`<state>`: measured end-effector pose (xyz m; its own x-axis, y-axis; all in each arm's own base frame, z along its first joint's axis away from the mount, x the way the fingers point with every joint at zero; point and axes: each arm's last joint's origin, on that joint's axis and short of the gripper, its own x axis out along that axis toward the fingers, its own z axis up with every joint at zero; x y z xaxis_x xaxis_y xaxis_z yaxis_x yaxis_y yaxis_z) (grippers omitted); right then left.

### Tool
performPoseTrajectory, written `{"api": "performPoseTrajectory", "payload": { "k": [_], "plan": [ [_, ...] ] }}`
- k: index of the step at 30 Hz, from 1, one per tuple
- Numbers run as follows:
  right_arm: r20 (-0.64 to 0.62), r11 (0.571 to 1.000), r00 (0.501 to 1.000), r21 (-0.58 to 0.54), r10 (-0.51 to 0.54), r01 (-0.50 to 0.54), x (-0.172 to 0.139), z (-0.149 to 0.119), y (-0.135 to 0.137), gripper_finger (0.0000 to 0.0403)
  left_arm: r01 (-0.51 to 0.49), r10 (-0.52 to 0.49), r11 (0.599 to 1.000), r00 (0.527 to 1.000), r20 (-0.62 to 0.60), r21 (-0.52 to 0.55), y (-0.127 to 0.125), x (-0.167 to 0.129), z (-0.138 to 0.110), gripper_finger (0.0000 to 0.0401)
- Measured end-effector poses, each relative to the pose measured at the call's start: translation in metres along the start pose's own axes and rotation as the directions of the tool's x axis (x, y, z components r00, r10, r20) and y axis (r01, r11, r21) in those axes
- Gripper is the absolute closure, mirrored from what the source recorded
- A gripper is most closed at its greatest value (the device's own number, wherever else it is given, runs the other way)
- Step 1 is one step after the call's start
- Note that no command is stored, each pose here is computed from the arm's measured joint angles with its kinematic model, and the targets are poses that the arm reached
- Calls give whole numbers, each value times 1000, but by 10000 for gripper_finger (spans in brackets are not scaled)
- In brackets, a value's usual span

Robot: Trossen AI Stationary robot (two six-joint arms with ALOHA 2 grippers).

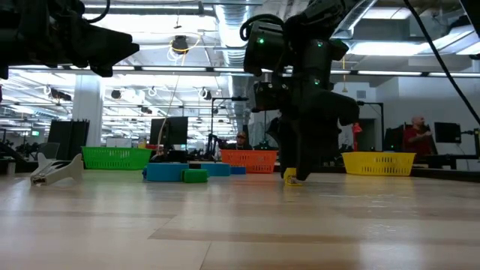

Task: Pick and place Stapler, Stapler remover, tape
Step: Put the yellow stapler into the orange bin

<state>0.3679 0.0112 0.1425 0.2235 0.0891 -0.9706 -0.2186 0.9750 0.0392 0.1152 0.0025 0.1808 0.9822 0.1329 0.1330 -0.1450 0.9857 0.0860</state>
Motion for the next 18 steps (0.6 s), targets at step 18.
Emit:
{"api": "performPoseTrajectory", "payload": {
  "k": [18],
  "plan": [
    [-3, 1000, 1000, -8, -2, 2, -1, 0, 0, 221, 0, 0, 1000, 1000, 0, 0, 0, 0, 0, 233]
  ]
}}
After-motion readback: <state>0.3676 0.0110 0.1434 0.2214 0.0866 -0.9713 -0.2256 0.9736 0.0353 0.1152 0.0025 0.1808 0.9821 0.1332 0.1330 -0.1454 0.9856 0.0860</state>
